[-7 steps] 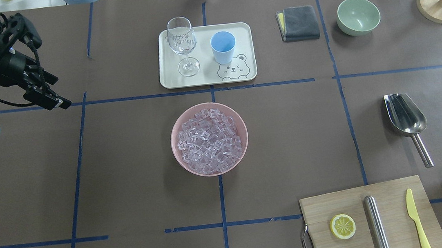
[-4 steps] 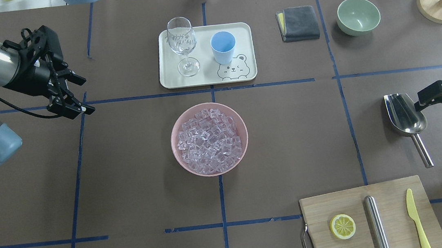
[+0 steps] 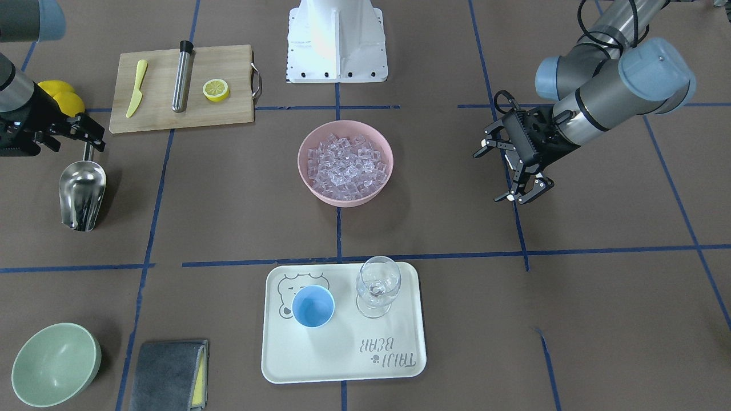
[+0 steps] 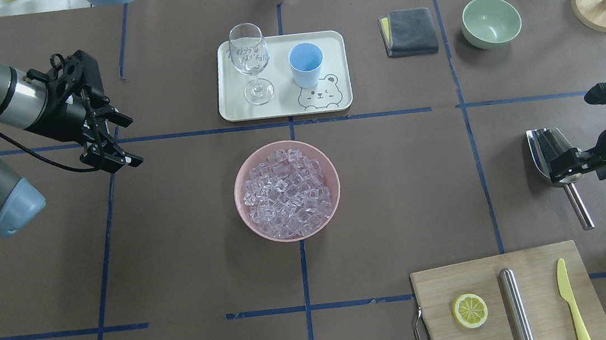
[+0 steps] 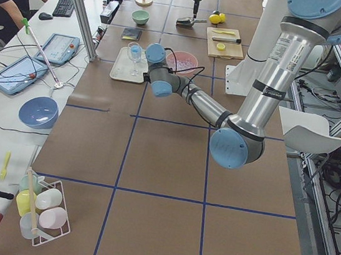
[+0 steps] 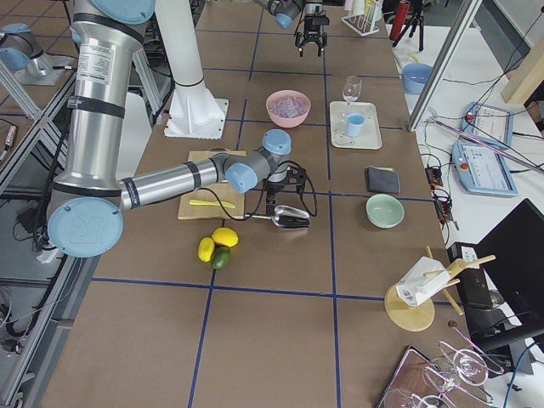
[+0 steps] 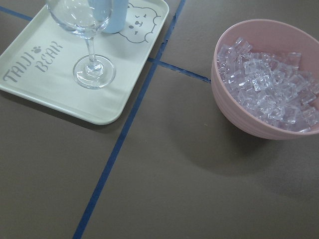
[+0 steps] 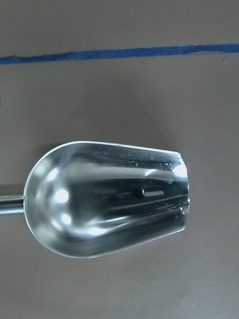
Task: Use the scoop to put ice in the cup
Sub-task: 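Move the left gripper above the pink bowl while the right gripper reaches the metal scoop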
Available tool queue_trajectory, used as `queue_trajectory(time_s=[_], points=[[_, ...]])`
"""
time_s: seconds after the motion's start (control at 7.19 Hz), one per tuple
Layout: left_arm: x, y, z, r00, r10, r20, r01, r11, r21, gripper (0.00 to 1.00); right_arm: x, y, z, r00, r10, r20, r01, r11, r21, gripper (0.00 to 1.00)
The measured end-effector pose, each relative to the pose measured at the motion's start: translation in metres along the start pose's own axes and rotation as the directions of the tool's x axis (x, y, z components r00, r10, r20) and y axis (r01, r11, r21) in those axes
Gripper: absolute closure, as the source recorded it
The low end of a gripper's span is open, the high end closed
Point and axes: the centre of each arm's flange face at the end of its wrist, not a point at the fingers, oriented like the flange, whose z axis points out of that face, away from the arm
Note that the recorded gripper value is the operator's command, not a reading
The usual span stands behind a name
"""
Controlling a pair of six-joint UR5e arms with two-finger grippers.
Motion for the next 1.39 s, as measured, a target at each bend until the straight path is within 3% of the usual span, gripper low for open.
queue_trajectory(time_s=[0.69, 1.11, 1.39], points=[[0.007, -0.007, 0.021, 1.000, 0.009, -0.028, -0.010, 1.000, -0.011, 0.00, 0.009, 0.022, 0.042, 0.999, -0.034, -0.016, 0.033, 0.997, -0.068, 0.00], [0.007, -0.011, 0.020, 0.999, 0.015, -0.028, -0.015, 1.000, -0.007, 0.00, 0.012, 0.030, 0.048, 0.999, -0.037, -0.024, 0.035, 0.995, -0.088, 0.36], [0.005, -0.009, 0.022, 1.000, 0.011, -0.028, -0.011, 1.000, -0.011, 0.00, 0.011, 0.031, 0.050, 0.999, -0.041, -0.026, 0.038, 0.995, -0.094, 0.39]])
